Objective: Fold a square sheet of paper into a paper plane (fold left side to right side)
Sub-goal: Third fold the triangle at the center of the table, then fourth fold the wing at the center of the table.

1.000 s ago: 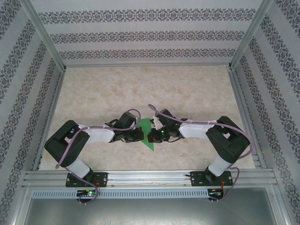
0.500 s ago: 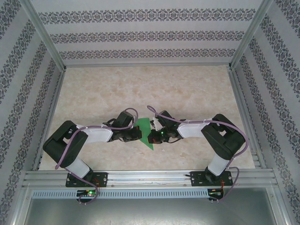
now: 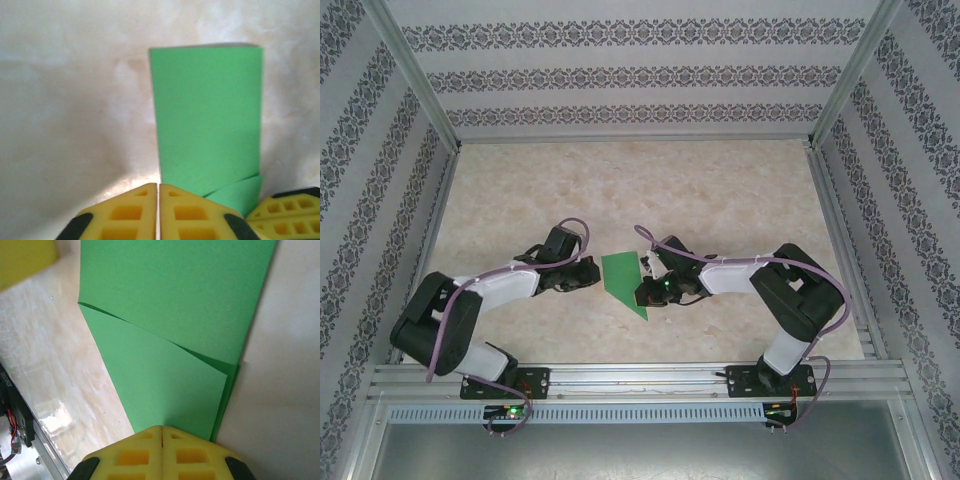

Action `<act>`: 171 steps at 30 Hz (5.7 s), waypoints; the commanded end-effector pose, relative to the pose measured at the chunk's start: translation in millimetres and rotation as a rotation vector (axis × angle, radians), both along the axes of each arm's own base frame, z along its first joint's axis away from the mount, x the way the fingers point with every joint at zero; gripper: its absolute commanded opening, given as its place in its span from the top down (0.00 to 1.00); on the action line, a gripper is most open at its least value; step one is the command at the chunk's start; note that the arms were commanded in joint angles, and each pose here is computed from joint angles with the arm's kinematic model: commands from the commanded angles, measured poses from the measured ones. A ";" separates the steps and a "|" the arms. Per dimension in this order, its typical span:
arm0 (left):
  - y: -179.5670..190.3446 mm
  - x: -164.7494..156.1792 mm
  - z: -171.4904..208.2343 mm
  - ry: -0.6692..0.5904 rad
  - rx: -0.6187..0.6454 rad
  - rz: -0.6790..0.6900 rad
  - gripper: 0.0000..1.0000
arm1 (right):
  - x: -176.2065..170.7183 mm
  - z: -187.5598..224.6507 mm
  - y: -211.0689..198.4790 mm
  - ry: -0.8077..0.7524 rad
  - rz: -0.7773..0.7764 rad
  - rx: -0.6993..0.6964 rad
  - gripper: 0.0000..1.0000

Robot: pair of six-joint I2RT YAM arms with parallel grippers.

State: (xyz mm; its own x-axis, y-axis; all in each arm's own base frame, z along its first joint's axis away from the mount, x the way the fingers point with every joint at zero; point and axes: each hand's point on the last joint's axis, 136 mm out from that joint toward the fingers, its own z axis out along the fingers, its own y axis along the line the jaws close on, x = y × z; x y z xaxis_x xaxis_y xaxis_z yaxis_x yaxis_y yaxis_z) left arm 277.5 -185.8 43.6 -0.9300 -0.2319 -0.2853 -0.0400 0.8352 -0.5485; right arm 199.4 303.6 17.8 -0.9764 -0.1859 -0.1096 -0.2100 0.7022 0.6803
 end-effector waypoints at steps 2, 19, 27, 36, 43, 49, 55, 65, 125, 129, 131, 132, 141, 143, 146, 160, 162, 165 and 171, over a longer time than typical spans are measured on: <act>3.2 4.9 34.9 -0.078 -0.012 -0.010 0.84 | 19.1 38.8 9.1 -0.113 0.031 0.058 0.80; 3.5 -13.2 41.5 -0.116 -0.164 0.066 0.55 | 49.1 46.9 -8.9 -0.309 0.169 0.014 0.51; 2.8 -10.2 34.4 -0.087 -0.173 0.081 0.50 | 38.2 31.7 1.6 -0.248 0.195 0.028 0.62; -1.8 3.0 29.2 -0.066 -0.246 0.093 0.46 | 35.0 47.9 -6.1 -0.262 0.172 0.053 1.00; -13.2 16.5 25.0 -0.049 -0.300 0.065 0.46 | 33.9 59.4 -8.8 -0.283 0.156 0.085 1.00; -25.0 27.8 18.2 -0.028 -0.334 0.036 0.51 | 32.9 60.3 -10.2 -0.280 0.149 0.098 1.00; -33.0 35.3 8.7 0.000 -0.351 0.019 0.61 | 32.8 60.0 -11.1 -0.277 0.138 0.111 1.00; -33.3 38.9 10.8 -0.008 -0.352 0.027 0.90 | 39.2 55.7 -20.7 -0.286 0.099 0.080 0.91; -50.9 35.9 47.2 0.029 -0.433 0.052 0.98 | 9.0 20.3 5.0 -0.697 0.153 -0.631 0.72; -50.6 34.3 45.4 0.033 -0.432 0.055 0.95 | 8.3 18.1 4.3 -0.693 0.157 -0.637 0.79; -48.4 33.9 45.0 0.027 -0.427 0.063 0.94 | 8.4 17.2 4.5 -0.690 0.157 -0.639 0.84; -46.6 33.5 44.2 0.026 -0.420 0.069 0.92 | 7.8 15.7 3.4 -0.686 0.160 -0.643 0.86; -10.2 25.6 45.4 0.020 -0.382 0.125 0.73 | 6.0 8.5 1.9 -0.670 0.173 -0.660 0.98; 1.7 21.2 46.1 0.022 -0.375 0.141 0.71 | 5.6 8.1 3.7 -0.666 0.177 -0.656 0.99; 19.5 13.7 49.4 0.019 -0.373 0.165 0.69 | 4.4 8.0 6.0 -0.644 0.177 -0.631 0.99; 39.4 -15.3 60.6 0.025 -0.351 0.112 0.65 | -6.3 19.0 29.0 -0.352 0.195 -0.235 1.00; 37.9 -17.8 59.1 0.032 -0.362 0.105 0.64 | -8.4 19.0 33.0 -0.321 0.203 -0.187 0.99; 34.2 -22.1 56.8 0.043 -0.379 0.091 0.64 | -10.6 16.7 37.4 -0.278 0.208 -0.137 0.99; 28.9 -29.4 50.5 0.066 -0.388 0.080 0.64 | -8.9 10.7 41.3 -0.233 0.190 -0.093 0.97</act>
